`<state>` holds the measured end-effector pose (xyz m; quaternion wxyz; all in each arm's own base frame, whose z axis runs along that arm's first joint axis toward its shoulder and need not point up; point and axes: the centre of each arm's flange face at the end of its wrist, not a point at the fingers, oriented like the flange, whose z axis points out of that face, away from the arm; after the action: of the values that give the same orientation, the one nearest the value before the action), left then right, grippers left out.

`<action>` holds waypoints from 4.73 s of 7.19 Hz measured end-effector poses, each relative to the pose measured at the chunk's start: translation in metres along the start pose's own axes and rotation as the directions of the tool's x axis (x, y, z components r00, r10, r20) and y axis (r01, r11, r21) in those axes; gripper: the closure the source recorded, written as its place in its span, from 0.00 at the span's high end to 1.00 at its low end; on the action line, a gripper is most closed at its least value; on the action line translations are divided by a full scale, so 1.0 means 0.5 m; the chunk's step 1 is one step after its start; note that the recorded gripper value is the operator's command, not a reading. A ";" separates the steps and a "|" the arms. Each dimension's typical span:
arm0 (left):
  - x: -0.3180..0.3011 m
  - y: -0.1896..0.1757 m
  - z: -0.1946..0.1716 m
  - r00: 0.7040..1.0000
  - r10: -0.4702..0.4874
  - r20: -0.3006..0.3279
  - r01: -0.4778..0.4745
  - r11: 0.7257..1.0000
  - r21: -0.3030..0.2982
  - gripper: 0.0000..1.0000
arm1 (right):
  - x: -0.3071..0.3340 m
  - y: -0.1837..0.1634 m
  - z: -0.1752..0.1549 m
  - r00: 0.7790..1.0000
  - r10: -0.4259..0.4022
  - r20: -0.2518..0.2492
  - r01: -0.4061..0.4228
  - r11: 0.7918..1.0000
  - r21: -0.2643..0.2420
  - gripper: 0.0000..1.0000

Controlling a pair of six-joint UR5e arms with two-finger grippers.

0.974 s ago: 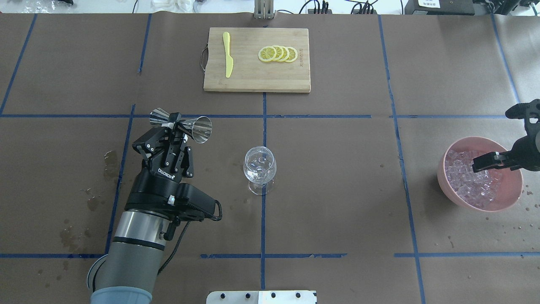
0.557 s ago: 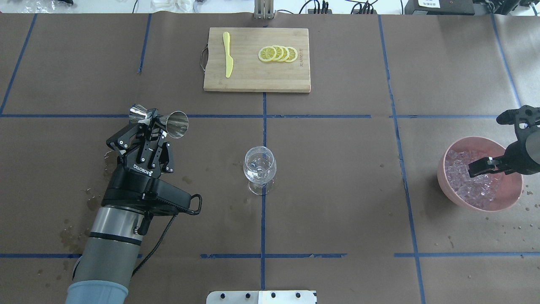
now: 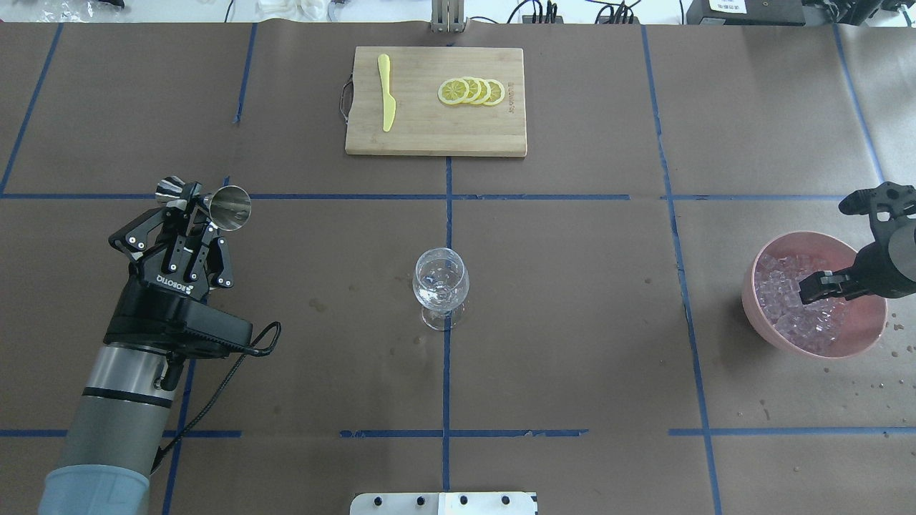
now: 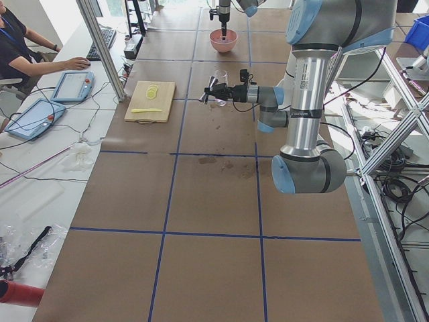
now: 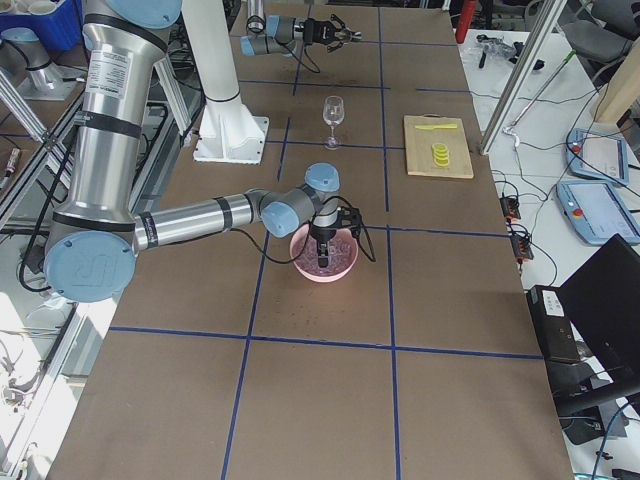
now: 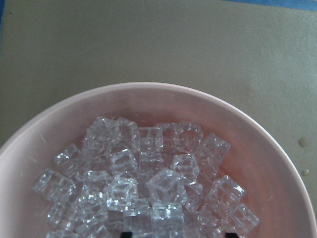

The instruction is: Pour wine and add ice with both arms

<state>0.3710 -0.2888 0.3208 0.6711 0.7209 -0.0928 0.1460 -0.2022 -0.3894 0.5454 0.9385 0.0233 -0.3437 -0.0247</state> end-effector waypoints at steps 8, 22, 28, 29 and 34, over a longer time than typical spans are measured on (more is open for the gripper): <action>-0.047 0.143 -0.012 1.000 0.015 0.018 -0.015 1.000 -0.010 0.00 | -0.007 -0.021 0.007 1.000 0.000 0.005 0.000 1.000 0.004 0.55; -0.045 0.228 -0.026 0.998 -0.061 0.010 0.061 0.998 -0.006 0.00 | -0.065 0.000 -0.107 0.997 -0.029 0.071 0.024 0.997 0.075 0.00; 0.041 0.291 -0.033 0.729 -0.658 -0.188 0.655 0.750 -0.085 0.00 | -0.071 -0.002 -0.126 0.996 -0.033 0.082 0.026 0.996 0.091 0.00; 0.051 0.301 -0.034 0.662 -0.724 -0.193 0.718 0.687 -0.115 0.00 | -0.072 -0.004 -0.129 0.996 -0.033 0.084 0.025 0.995 0.094 0.00; 0.095 0.366 -0.035 0.338 -0.935 -0.109 0.909 0.355 -0.218 0.00 | -0.081 -0.009 -0.136 0.995 -0.040 0.091 0.031 0.994 0.103 0.00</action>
<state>0.3537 -0.2836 0.5098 0.6825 0.5854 0.3952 -0.1878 -0.1892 -0.3895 0.4671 0.9185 0.0759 -0.3872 -0.0248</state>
